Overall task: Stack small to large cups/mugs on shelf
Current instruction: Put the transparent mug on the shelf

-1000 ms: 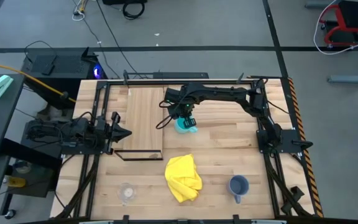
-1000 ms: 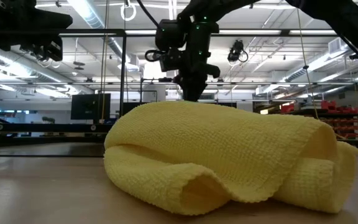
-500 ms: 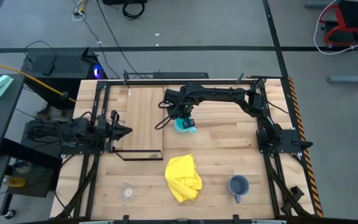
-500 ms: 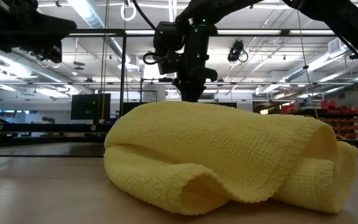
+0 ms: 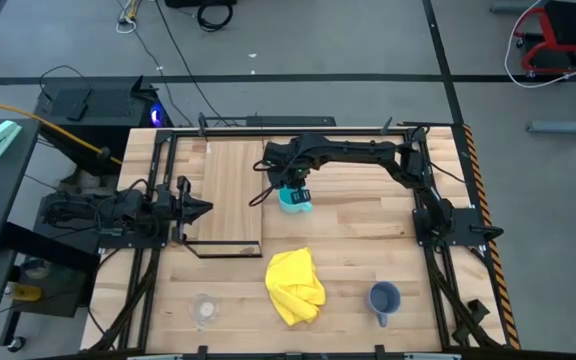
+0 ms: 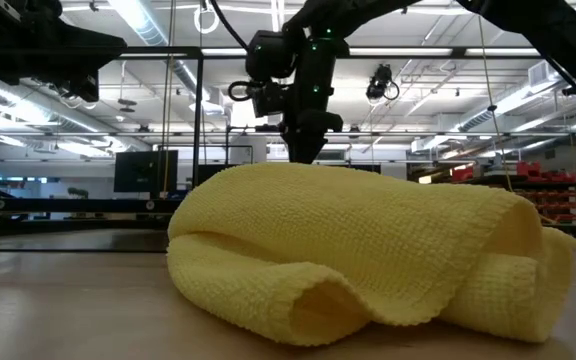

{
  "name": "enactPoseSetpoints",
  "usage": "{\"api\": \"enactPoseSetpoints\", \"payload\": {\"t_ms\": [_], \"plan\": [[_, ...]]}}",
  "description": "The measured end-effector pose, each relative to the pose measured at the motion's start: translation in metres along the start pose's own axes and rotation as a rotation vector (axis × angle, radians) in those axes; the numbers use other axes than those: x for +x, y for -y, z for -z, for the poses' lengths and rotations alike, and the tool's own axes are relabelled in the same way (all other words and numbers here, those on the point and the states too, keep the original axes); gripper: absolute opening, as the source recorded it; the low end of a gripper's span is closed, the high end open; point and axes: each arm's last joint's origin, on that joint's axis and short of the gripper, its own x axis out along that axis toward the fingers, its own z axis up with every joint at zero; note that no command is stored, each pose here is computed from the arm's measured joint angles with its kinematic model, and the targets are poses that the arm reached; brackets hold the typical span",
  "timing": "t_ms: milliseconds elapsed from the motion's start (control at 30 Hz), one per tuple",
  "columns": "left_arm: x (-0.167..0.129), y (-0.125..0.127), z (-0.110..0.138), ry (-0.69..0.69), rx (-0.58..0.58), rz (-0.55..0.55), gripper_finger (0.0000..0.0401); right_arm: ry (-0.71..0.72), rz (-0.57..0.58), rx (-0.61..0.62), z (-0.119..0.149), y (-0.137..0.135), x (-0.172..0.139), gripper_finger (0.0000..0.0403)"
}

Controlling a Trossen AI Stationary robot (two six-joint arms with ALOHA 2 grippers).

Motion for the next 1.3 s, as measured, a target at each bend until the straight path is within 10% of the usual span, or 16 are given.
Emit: {"api": "enactPoseSetpoints", "payload": {"t_ms": [467, 900, 1300], "plan": [[-0.010, 0.003, -0.065, 0.099, 0.102, 0.086, 0.0034, 0.252, 0.072, 0.326, 0.019, -0.013, -0.118, 0.0070], [0.015, 0.022, -0.133, -0.392, 0.035, 0.155, 0.0030, 0.463, -0.043, 0.390, 0.026, -0.095, -0.199, 0.0070], [0.044, 0.064, -0.164, -1.111, -0.147, -0.137, 0.0010, 0.361, -0.047, 0.322, 0.020, -0.179, -0.183, 0.0070]]}}
